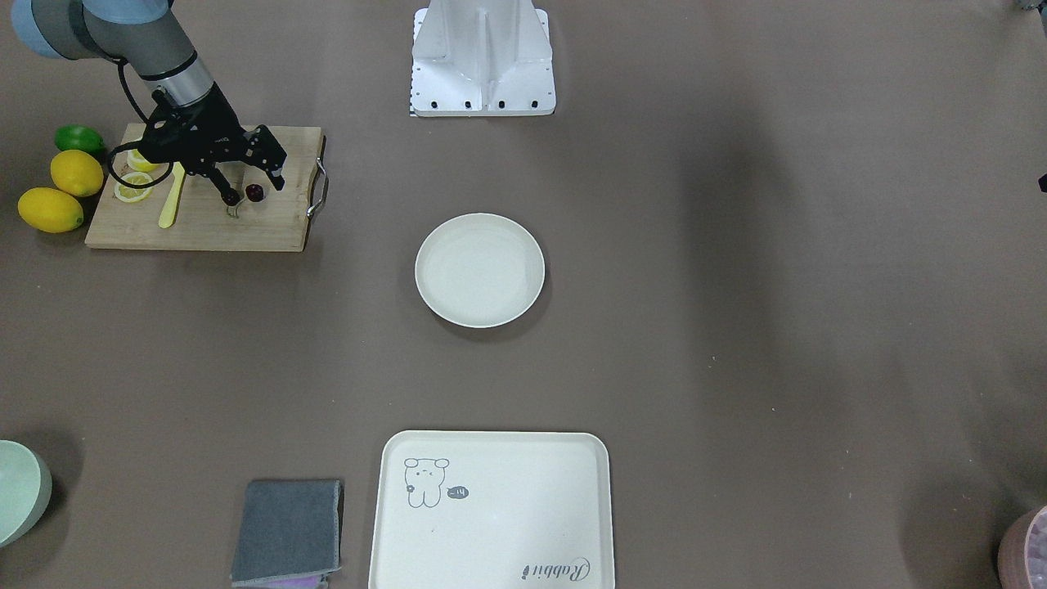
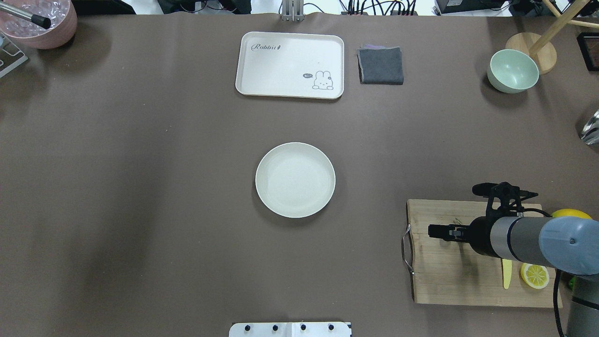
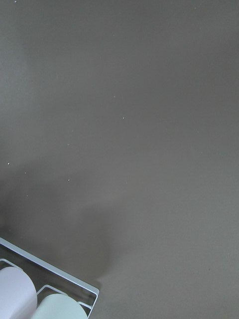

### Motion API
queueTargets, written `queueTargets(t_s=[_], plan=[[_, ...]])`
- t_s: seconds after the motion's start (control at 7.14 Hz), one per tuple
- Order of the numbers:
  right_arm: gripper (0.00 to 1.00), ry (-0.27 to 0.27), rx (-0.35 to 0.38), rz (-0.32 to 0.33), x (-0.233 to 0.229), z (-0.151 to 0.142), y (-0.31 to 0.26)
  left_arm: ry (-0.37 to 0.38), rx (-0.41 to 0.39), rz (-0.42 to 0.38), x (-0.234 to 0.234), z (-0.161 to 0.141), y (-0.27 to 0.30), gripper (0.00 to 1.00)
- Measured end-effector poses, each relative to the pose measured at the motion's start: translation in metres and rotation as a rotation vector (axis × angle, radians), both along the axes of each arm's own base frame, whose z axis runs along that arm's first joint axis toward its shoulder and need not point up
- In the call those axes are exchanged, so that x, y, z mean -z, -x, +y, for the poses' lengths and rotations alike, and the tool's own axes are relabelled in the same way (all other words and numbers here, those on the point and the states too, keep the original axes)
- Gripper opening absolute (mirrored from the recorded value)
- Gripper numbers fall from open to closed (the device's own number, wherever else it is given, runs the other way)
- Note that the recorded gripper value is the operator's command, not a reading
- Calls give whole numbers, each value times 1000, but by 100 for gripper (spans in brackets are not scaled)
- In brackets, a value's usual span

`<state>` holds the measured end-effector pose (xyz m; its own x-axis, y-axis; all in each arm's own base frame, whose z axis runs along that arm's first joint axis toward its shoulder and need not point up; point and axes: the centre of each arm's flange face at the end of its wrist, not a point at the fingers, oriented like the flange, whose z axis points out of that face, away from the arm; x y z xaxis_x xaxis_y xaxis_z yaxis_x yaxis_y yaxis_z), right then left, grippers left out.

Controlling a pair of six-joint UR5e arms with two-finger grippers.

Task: Place red cherry on plate
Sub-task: 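Reach the right gripper down to the cherries on the cutting board, then close the right gripper on the cherry stems and lift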

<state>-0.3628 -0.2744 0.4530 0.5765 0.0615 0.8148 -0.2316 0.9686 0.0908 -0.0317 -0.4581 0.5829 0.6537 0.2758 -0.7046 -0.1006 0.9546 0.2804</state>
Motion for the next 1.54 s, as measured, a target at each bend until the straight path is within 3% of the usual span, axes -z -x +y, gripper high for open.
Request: queueTargets(t_s=[0.7, 1.54], plan=[[99, 30, 13, -38, 21, -2, 8, -7, -2, 0, -1, 0, 0, 98], [99, 51, -14, 21, 9, -22, 3, -7, -4, 0, -2, 0, 0, 98]])
